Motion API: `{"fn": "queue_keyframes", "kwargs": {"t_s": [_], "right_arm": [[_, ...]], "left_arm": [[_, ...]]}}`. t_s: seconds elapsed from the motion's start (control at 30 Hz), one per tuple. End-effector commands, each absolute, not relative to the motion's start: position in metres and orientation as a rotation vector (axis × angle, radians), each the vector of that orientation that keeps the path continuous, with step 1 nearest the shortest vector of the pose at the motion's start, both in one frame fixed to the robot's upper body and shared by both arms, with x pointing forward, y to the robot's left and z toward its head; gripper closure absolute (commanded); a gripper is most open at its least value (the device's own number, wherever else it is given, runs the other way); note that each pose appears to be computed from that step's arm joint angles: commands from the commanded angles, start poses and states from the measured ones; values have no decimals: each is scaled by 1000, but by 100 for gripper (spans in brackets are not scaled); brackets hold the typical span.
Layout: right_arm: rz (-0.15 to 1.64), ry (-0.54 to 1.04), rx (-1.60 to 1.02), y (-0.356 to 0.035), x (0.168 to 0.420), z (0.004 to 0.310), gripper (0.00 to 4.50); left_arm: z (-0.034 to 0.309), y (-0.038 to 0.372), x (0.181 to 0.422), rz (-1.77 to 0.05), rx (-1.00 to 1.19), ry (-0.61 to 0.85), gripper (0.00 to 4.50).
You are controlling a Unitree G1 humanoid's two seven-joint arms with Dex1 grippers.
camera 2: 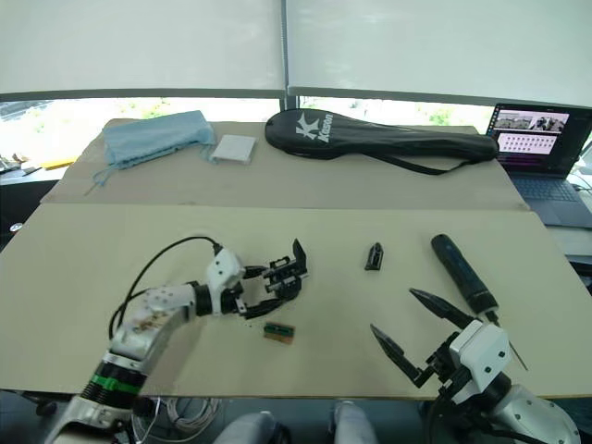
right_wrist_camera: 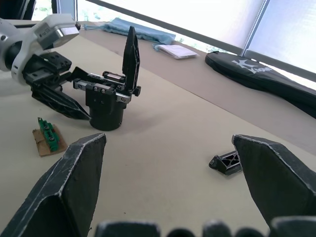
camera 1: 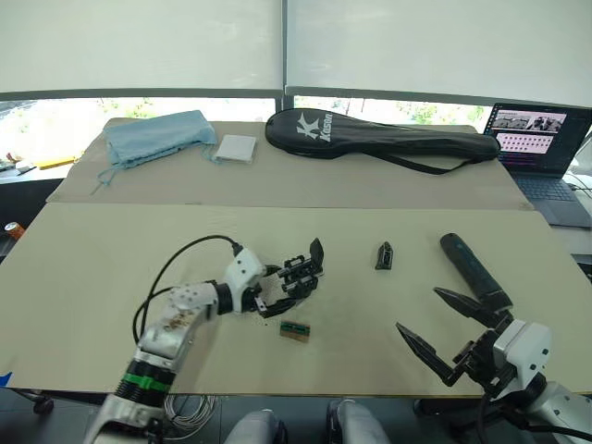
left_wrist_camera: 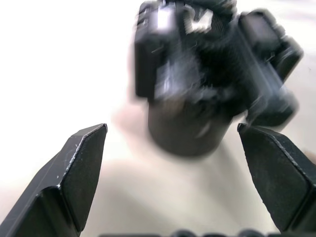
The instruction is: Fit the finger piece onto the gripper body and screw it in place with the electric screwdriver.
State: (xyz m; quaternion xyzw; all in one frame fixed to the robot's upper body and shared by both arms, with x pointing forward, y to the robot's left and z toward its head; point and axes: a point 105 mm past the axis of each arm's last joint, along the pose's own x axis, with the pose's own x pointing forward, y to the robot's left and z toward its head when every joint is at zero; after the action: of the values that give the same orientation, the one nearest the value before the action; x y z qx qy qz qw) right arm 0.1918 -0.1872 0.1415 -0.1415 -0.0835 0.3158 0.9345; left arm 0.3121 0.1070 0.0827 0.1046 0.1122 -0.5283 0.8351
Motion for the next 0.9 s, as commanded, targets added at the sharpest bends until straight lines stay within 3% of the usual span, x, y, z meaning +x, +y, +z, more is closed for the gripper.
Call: {"fn": "queue_keyframes", "kwargs": {"t_s": [0.03,0.2,0.37,0.47,0.83,0.9], "right_arm": [[649,-213,-302,-187,191,150,0],[656,-212,-297,-183,190,148,0],[655,-206,-316,-186,187,150,0],[647,-191,-331,-191,181,152,0],[623,-175,-349,-195,174,155,0],[622,-172,-356,-197,174,155,0]], "left_arm": [[90,113,305,-1293,277,249,4],[95,110,333,-1389,391,170,4],[87,95,339,-1549,513,157,4],[96,81,351,-1536,436,109,4],[81,68,346,-1612,400,149,4],[79,70,347,-1599,420,155,55]]}}
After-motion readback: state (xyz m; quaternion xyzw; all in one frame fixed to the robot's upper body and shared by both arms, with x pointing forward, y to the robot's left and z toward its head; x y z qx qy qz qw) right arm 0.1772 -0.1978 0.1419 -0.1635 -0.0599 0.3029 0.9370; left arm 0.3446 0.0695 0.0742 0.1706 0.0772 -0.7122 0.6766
